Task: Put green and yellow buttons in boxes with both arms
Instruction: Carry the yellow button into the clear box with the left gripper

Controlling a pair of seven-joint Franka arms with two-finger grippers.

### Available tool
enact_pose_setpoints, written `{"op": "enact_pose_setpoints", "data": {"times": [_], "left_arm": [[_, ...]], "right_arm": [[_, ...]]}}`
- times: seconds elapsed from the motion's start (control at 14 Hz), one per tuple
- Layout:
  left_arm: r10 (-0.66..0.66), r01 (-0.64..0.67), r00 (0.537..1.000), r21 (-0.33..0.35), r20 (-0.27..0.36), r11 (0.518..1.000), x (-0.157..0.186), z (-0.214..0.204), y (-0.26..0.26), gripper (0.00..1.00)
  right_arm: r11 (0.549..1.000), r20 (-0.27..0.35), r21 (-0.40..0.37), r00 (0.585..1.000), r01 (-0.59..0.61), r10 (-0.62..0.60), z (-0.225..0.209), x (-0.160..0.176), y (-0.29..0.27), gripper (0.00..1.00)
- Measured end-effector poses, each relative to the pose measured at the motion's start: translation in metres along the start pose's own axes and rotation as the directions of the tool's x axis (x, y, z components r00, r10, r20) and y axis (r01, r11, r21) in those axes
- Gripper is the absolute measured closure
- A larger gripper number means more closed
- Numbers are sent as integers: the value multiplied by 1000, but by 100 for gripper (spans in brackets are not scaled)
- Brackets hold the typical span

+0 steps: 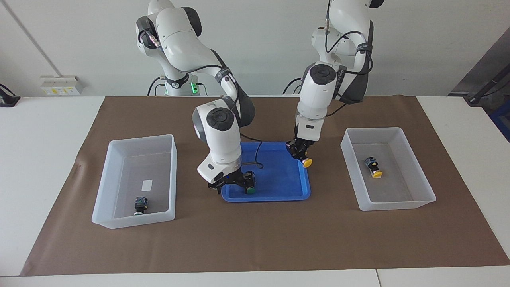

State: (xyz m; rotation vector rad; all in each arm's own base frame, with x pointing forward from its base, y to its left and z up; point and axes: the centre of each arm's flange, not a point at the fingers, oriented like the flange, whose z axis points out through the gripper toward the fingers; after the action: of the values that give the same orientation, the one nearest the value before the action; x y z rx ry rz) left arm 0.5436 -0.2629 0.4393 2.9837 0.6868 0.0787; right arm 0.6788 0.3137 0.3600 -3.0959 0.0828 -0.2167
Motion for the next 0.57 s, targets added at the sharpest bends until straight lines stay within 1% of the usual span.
{"op": "enact_pose_setpoints", "data": {"times": [0.29, 0.43, 0.57], "left_arm": [[67, -66, 997, -22, 43, 998, 59, -42, -78, 59], [104, -102, 993, -37, 52, 994, 94, -48, -126, 59], [139, -137, 989, -37, 55, 990, 120, -44, -170, 59]], "right_arm": [[1000, 16, 1, 1000, 19, -19, 10, -24, -39, 0], [999, 21, 1, 999, 36, -36, 19, -34, -49, 0], [999, 10, 8, 999, 39, -39, 36, -40, -47, 0]]}}
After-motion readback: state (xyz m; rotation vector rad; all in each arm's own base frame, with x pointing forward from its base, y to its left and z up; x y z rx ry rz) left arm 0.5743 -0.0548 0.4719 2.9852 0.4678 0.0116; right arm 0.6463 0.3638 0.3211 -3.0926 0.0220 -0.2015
